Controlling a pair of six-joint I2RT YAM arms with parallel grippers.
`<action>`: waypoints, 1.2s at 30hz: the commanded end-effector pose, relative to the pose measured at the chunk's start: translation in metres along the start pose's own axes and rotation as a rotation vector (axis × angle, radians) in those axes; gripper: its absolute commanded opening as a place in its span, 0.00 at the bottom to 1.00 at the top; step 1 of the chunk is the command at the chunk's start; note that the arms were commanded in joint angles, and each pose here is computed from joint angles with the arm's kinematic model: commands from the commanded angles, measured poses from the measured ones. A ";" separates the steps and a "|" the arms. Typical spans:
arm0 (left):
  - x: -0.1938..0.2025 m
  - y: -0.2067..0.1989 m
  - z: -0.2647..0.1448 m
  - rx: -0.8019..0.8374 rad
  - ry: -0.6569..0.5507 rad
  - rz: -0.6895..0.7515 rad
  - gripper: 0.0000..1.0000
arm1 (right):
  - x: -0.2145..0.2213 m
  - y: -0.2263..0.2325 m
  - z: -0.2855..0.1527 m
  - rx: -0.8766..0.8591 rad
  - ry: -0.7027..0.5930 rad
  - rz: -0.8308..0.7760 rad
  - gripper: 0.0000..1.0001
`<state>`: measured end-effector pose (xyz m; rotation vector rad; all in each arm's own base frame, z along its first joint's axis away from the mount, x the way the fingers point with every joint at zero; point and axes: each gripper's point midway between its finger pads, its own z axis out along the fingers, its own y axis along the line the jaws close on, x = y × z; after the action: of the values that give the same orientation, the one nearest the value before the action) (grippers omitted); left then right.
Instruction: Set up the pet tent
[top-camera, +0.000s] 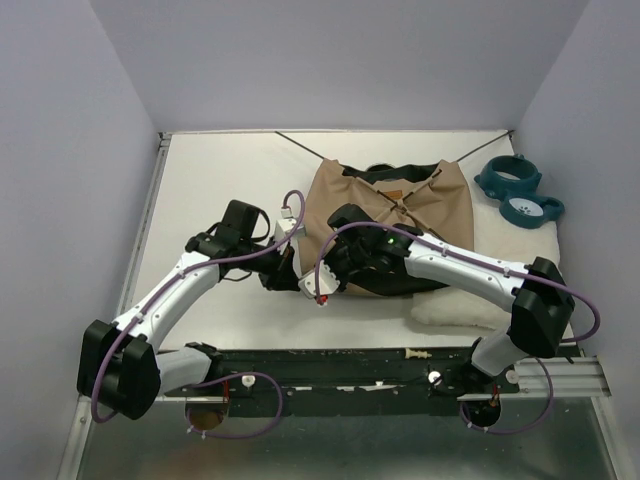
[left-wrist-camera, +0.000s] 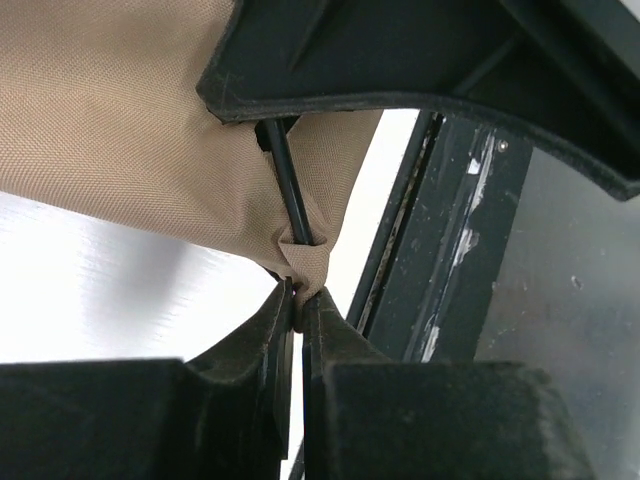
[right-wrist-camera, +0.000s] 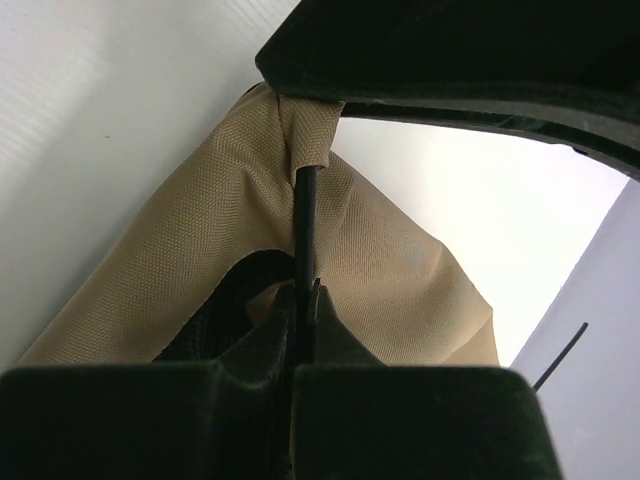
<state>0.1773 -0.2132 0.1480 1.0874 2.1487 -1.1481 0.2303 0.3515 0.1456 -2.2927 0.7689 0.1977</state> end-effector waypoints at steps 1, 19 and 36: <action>-0.030 -0.005 0.002 0.038 -0.095 -0.019 0.18 | -0.013 0.008 0.005 -0.021 -0.024 -0.021 0.01; -0.036 0.017 0.020 -0.012 -0.153 -0.171 0.38 | -0.021 0.008 0.006 -0.033 -0.067 -0.005 0.01; -0.050 0.010 0.025 0.003 -0.224 -0.063 0.48 | -0.036 0.015 0.013 -0.094 -0.122 0.003 0.01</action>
<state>0.1855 -0.2299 0.1254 0.7822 2.3100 -1.2410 0.2303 0.3387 0.1354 -2.3443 0.8283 0.1710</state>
